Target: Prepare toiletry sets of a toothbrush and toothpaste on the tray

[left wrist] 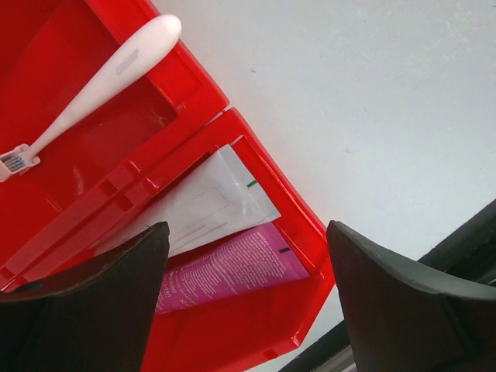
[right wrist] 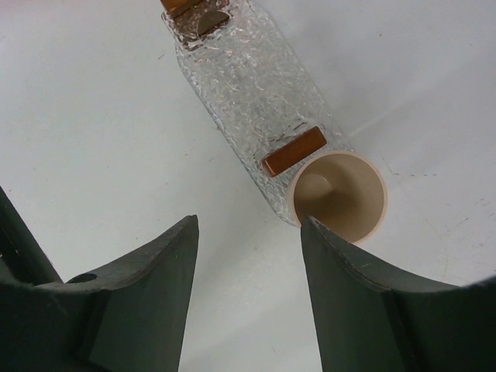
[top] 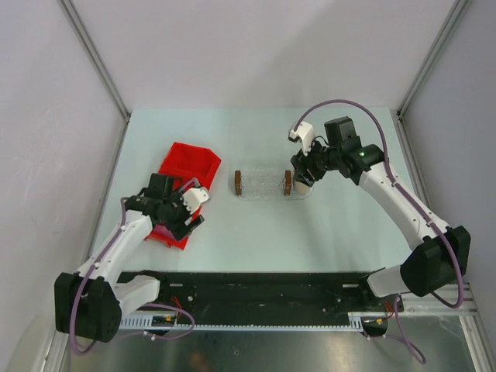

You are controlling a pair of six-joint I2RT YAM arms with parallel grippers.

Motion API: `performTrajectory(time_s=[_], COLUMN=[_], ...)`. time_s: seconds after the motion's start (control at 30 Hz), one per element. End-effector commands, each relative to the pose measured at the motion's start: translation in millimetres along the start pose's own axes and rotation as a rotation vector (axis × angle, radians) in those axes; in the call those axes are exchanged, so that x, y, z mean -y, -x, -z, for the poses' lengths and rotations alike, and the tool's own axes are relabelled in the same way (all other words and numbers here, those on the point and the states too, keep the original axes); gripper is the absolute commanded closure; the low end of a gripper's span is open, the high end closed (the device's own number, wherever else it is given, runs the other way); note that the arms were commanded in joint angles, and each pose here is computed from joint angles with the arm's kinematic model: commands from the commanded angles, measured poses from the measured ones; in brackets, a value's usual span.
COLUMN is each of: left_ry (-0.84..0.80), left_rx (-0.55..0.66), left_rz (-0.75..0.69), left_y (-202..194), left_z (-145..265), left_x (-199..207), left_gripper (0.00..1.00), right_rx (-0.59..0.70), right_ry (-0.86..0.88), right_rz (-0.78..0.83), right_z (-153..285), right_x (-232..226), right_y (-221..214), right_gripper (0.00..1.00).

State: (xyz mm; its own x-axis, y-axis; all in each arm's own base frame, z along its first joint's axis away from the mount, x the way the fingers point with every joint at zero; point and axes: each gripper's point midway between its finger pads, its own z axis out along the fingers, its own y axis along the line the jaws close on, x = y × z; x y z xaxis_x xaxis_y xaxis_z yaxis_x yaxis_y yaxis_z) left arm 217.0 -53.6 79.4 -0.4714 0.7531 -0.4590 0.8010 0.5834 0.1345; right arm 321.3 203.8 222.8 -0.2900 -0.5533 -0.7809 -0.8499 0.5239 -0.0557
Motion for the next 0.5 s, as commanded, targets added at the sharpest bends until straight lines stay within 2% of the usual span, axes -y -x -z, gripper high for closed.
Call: performTrajectory(time_s=[0.0,0.47], left_ry=[0.062,0.15], left_rx=[-0.01,-0.048], left_rz=[0.086,0.176], left_y=[4.1,2.9], left_z=[-6.7,-21.7], left_x=[-6.7,-14.7], left_gripper=[0.13,0.16], right_rx=[0.002,-0.021], right_ry=[0.007,0.018], right_rz=[0.011,0.008], right_z=[-3.5,-6.9], right_x=[-0.4,-1.9], right_y=[0.3,-7.0], right_gripper=[0.4,0.41])
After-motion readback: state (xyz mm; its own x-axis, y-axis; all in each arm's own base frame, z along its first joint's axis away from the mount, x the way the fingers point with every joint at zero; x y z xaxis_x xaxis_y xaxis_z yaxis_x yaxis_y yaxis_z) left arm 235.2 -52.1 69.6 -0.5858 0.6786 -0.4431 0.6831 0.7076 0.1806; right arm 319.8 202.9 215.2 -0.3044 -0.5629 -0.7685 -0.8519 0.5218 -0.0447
